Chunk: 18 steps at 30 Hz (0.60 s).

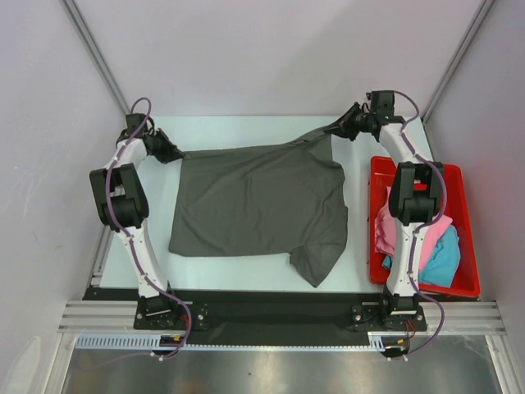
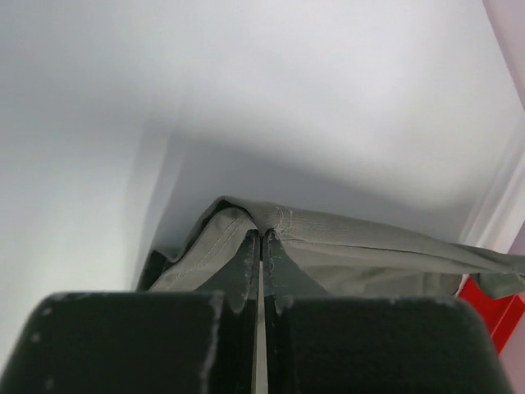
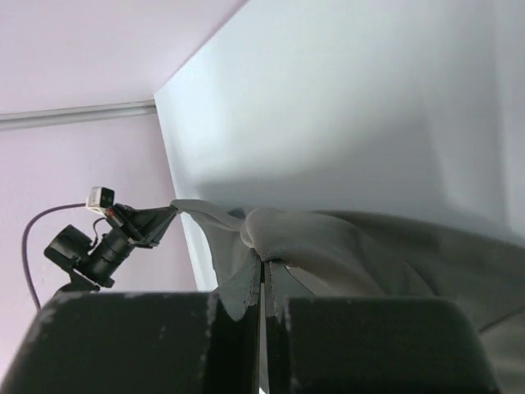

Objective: Fold and stack the t-shirts
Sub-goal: Fold the tshirt

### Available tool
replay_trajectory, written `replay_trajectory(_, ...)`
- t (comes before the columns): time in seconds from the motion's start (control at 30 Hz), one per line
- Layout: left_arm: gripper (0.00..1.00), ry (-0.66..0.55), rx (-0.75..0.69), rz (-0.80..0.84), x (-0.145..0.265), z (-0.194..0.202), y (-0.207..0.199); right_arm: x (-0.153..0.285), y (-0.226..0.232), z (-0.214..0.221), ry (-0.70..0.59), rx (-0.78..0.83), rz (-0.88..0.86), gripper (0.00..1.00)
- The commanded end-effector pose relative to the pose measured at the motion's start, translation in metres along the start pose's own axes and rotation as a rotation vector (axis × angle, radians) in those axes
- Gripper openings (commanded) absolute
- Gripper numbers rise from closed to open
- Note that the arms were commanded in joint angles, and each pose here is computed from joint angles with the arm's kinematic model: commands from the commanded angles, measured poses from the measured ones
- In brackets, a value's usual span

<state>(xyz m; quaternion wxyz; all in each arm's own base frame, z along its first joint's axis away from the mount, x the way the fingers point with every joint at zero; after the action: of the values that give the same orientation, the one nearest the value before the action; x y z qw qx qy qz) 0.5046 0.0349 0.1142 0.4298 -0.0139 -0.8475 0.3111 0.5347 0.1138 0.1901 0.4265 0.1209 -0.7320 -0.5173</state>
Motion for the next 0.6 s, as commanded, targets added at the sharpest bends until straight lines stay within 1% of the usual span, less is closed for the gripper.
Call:
replay_trajectory(0.0, 0.00, -0.073, 0.008, 0.068, 0.005, -0.024, -0.009, 0.001, 0.025, -0.013, -0.007, 0.050, -0.096, 0.00)
replay_trajectory(0.13, 0.00, -0.083, 0.025, 0.079, -0.001, -0.029, -0.004, -0.006, 0.026, -0.017, -0.010, 0.068, -0.133, 0.00)
replay_trajectory(0.23, 0.00, -0.086, 0.031, 0.096, -0.001, -0.033, -0.004, -0.008, 0.024, -0.019, -0.002, 0.064, -0.123, 0.00)
replay_trajectory(0.33, 0.00, -0.077, 0.030, 0.084, 0.000, -0.034, -0.001, -0.006, 0.020, -0.010, 0.017, 0.062, -0.070, 0.00)
replay_trajectory(0.37, 0.00, -0.076, 0.027, 0.080, 0.001, -0.035, -0.001, -0.004, 0.012, -0.002, 0.041, 0.046, -0.024, 0.00)
replay_trajectory(0.4, 0.00, -0.072, 0.025, 0.074, 0.002, -0.033, 0.000, 0.001, 0.012, 0.002, 0.042, 0.071, -0.002, 0.00)
replay_trajectory(0.5, 0.00, -0.028, 0.026, 0.036, 0.005, -0.024, 0.006, 0.008, -0.007, 0.023, 0.082, 0.045, 0.097, 0.00)
replay_trajectory(0.53, 0.00, -0.018, 0.019, 0.020, 0.006, -0.021, 0.008, 0.018, 0.000, 0.032, 0.081, 0.069, 0.100, 0.00)
replay_trajectory(0.57, 0.00, -0.008, 0.017, 0.012, 0.007, -0.018, 0.009, 0.021, -0.001, 0.038, 0.090, 0.068, 0.111, 0.00)
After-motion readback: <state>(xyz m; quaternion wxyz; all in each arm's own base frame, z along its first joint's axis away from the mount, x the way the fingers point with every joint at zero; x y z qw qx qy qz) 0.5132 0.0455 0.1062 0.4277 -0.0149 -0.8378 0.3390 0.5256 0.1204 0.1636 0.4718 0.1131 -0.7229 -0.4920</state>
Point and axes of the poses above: each gripper's point midway between its finger pads, its own x axis back along the fingers, its own y axis along the line the jaws close on, z = x × y, the point moved 5 cm from there along x, back along the fingers, and after that the axes turned 9 degrees about -x, right-handed, at the moved point
